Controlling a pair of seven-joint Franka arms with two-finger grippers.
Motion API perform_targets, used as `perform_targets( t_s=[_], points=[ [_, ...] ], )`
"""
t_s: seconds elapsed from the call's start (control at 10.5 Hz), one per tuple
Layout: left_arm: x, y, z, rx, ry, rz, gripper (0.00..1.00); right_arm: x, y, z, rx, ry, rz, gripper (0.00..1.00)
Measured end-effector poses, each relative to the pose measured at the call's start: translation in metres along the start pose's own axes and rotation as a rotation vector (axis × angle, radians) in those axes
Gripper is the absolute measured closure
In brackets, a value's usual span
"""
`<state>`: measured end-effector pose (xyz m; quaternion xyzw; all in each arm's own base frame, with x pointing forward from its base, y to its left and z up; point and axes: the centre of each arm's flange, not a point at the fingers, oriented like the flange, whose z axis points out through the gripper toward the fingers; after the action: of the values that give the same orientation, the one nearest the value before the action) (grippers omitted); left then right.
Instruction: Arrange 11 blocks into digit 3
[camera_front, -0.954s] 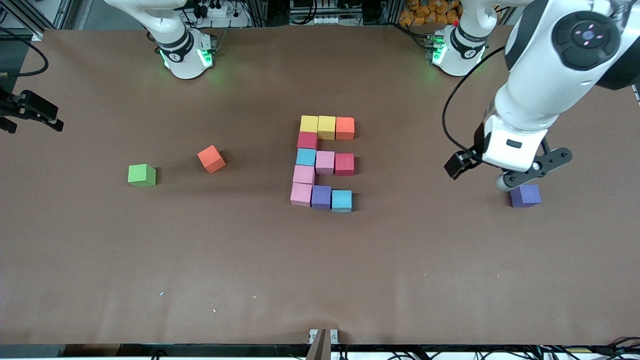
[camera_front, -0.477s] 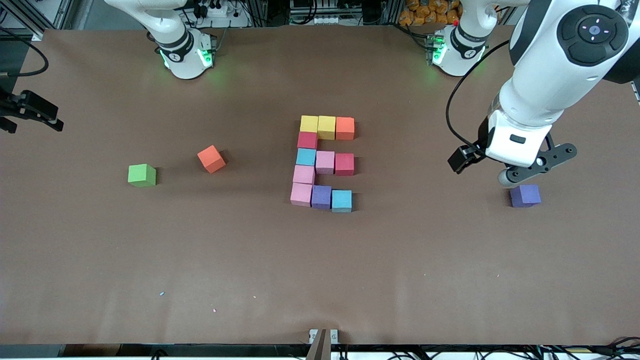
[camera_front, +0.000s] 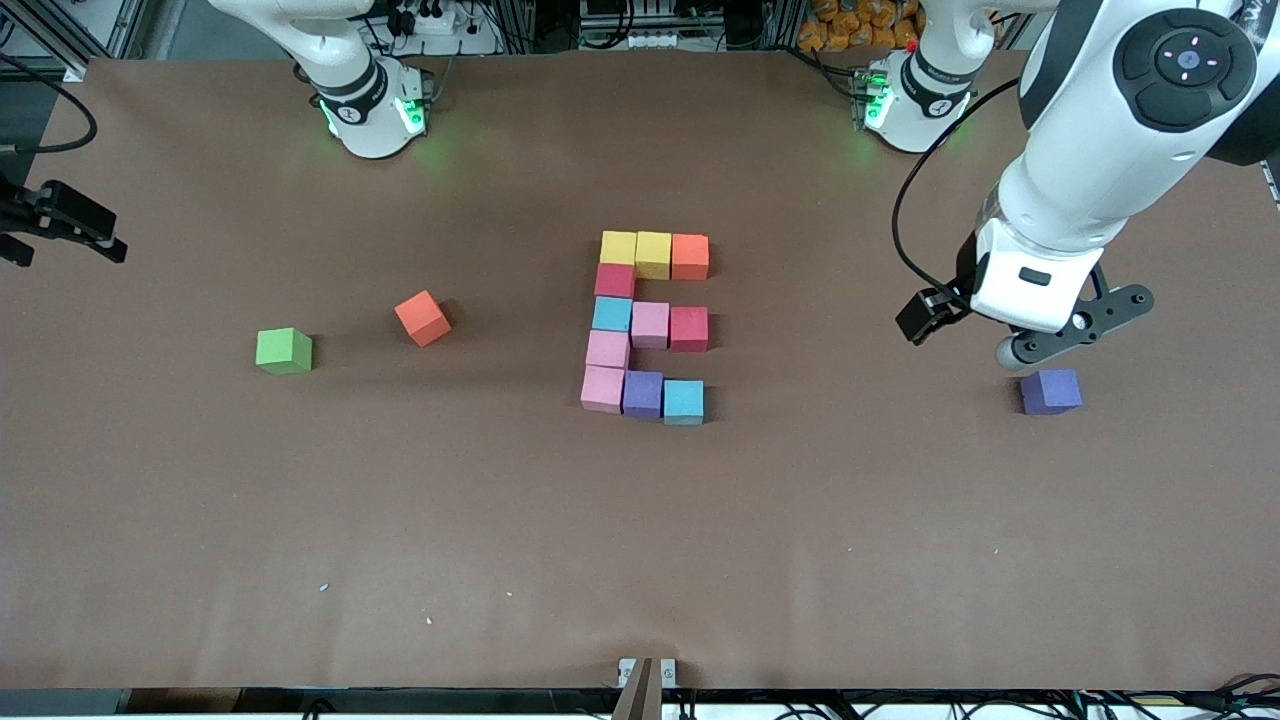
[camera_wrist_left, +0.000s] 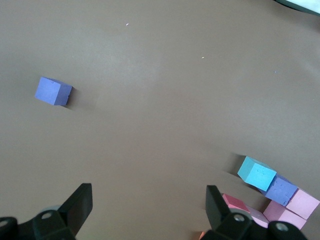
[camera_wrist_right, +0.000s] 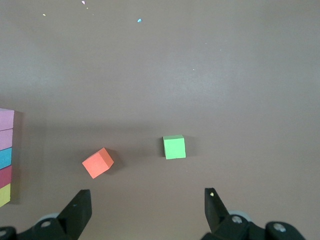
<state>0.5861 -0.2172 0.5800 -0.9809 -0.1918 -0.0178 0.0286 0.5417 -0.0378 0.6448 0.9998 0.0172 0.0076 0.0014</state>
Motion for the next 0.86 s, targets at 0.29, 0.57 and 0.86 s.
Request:
perform_targets(
  t_s=[0.29, 0.57, 0.86],
  points=[
    [-0.0001, -0.0001, 0.0000, 0.001, -0.001, 0.000, 0.00, 0.0000, 0.0000, 0.0000, 0.000, 0.000, 0.000, 0.00],
    [-0.0010, -0.0019, 0.0006, 0.011, -0.010, -0.001, 0.00, 0.0000, 0.0000, 0.0000, 0.000, 0.000, 0.000, 0.00],
    [-0.0006, -0.0067, 0.0020, 0.028, -0.025, -0.002, 0.00, 0.0000, 0.0001, 0.0000, 0.000, 0.000, 0.000, 0.00]
  ],
)
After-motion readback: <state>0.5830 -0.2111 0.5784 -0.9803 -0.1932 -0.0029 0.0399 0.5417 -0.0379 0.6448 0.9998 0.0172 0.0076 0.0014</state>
